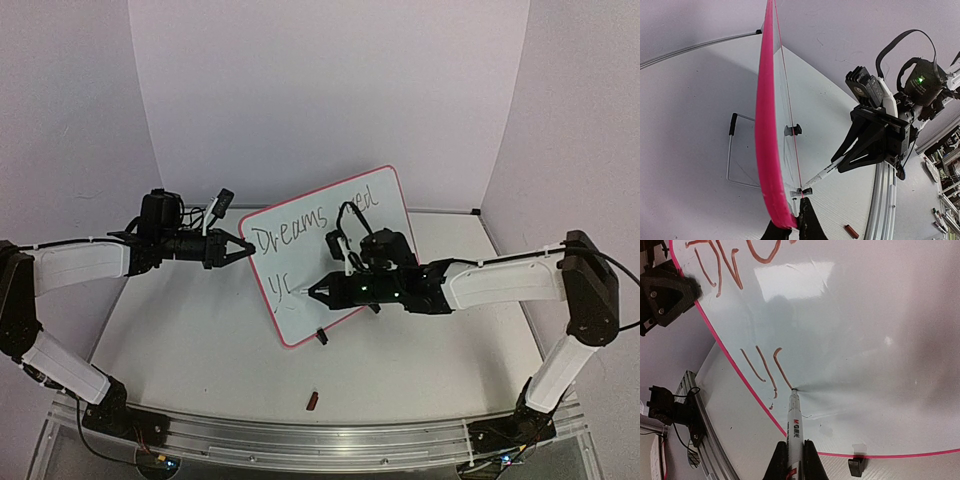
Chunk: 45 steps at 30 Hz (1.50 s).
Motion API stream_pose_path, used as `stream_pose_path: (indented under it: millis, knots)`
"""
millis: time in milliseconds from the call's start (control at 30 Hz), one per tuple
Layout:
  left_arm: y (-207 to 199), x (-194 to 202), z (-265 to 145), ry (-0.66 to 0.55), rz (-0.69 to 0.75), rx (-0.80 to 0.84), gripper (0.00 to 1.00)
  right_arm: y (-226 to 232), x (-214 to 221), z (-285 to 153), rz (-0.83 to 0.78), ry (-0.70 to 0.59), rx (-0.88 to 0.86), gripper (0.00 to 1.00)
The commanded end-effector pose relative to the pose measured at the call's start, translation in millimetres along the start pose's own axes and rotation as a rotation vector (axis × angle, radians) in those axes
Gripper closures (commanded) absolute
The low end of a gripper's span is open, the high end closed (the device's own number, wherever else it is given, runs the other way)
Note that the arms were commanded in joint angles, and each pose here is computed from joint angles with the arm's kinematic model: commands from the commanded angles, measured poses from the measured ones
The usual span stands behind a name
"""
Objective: Write a sentence on the whiteboard
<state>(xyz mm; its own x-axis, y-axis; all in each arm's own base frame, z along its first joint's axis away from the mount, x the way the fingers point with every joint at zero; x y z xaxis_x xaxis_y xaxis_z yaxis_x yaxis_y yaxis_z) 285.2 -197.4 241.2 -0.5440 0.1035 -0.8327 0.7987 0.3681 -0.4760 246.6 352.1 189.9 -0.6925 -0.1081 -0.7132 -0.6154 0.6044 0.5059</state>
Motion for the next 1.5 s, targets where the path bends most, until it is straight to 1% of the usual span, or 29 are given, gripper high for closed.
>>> stream_pose_path:
  millis: [0, 233, 500, 800, 1200, 1467]
  knots:
    - [0, 10, 6, 0.051, 0.08, -0.024, 1.0, 11, -37, -14, -0.026, -0.141, 0.032, 1.0]
    - [-1, 10, 5, 0.048, 0.083, -0.025, 1.0, 18, -50, -17, -0.05, -0.18, 0.032, 1.0]
    - [0, 11, 6, 0.051, 0.081, -0.025, 1.0, 20, -50, -13, -0.057, -0.168, 0.011, 1.0]
    - [0, 10, 6, 0.051, 0.08, -0.023, 1.0, 25, -51, -39, -0.062, -0.199, -0.004, 1.0]
    - [0, 11, 6, 0.052, 0.081, -0.025, 1.0, 15, -42, -16, -0.048, -0.138, -0.005, 1.0]
    - [1, 11, 6, 0.053, 0.079, -0.026, 1.0, 9, -41, -10, -0.04, -0.131, 0.012, 1.0]
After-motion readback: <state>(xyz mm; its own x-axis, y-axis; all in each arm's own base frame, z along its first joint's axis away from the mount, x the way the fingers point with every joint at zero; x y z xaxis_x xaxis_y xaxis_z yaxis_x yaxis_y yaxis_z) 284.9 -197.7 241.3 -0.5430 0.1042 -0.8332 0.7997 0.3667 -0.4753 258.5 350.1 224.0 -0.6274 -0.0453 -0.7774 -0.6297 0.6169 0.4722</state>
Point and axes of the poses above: each gripper's point midway between its finger pads, its own z axis out along the fingers, its own y axis along the line the jaws close on, x = y × z, the point moved 8 cm from there along -z, back along the fingers, and after that the axes turned 3 degrees about -z, right-handed, at the moved point
